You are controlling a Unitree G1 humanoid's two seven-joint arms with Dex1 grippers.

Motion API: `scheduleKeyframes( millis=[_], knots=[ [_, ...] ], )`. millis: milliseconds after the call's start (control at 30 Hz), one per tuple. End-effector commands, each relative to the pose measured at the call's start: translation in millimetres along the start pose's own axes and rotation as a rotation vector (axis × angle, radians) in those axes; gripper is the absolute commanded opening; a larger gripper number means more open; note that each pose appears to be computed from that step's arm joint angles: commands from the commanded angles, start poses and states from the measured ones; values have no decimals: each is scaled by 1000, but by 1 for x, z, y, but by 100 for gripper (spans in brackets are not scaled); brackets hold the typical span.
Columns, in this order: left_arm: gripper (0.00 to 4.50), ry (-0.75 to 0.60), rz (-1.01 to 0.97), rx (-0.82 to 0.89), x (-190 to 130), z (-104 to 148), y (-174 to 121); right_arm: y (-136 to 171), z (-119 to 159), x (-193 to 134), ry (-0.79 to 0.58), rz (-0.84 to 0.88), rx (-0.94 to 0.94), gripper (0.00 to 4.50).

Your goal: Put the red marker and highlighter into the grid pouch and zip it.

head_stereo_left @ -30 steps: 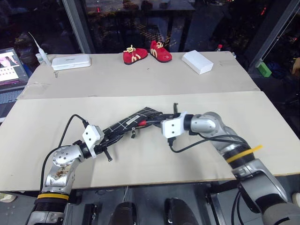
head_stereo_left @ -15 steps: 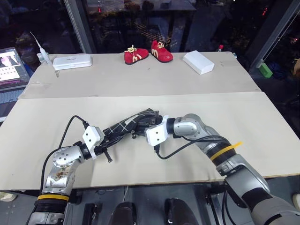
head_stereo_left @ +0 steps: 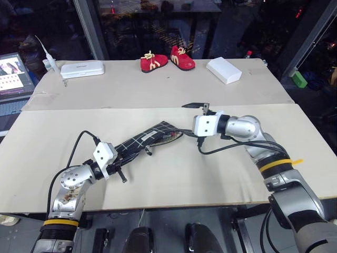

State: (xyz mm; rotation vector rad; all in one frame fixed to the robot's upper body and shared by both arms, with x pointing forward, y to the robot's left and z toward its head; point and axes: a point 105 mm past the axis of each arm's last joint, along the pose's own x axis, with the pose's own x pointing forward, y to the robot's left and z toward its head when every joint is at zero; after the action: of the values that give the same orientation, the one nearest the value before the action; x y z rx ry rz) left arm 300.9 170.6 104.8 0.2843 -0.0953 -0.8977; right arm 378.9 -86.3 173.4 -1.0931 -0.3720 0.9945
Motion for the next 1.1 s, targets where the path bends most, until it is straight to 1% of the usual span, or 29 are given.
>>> scheduleKeyframes(
  millis=[33, 100, 133, 200, 267, 300, 400, 500, 600, 733, 800, 900, 1000, 1100],
  knots=[
    [0, -29, -1, 21, 0, 7, 1, -9, 14, 0, -52, -44, 5, 425],
    [0, -29, -1, 20, 1, 7, 2, -7, 16, 1, -62, -45, 19, 425],
    [0, -33, 0, 21, 2, 8, 3, -7, 18, 0, -73, -50, 95, 425],
    [0, -38, 2, 23, 2, 10, 4, -1, 24, -3, -103, -29, 326, 425],
    [0, -37, 2, 25, 2, 10, 4, 18, 37, -10, -160, 66, 536, 425],
    [0, -34, 2, 27, 2, 9, 4, 30, 41, -14, -166, 119, 613, 425],
    [0, -30, -1, 28, 2, 7, 2, 57, 46, -30, -161, 244, 784, 425],
    [0, -31, -3, 24, 2, 7, 1, 76, 44, -34, -114, 305, 848, 425],
    [0, -36, -2, 20, 3, 8, 2, 85, 44, -16, -77, 279, 965, 425],
    [0, -52, 6, 13, 7, 13, 5, 95, 43, 11, -7, 250, 1015, 425],
    [0, -61, 3, 12, 9, 15, 5, 99, 53, 30, -19, 262, 1042, 425],
    [0, -64, 1, 10, 11, 16, 4, 97, 64, 44, -41, 272, 1050, 425],
    [0, -63, -4, 5, 11, 14, 2, 89, 75, 61, -74, 265, 1048, 425],
    [0, -61, -5, 3, 11, 13, 1, 82, 80, 72, -88, 251, 1033, 425]
  ],
)
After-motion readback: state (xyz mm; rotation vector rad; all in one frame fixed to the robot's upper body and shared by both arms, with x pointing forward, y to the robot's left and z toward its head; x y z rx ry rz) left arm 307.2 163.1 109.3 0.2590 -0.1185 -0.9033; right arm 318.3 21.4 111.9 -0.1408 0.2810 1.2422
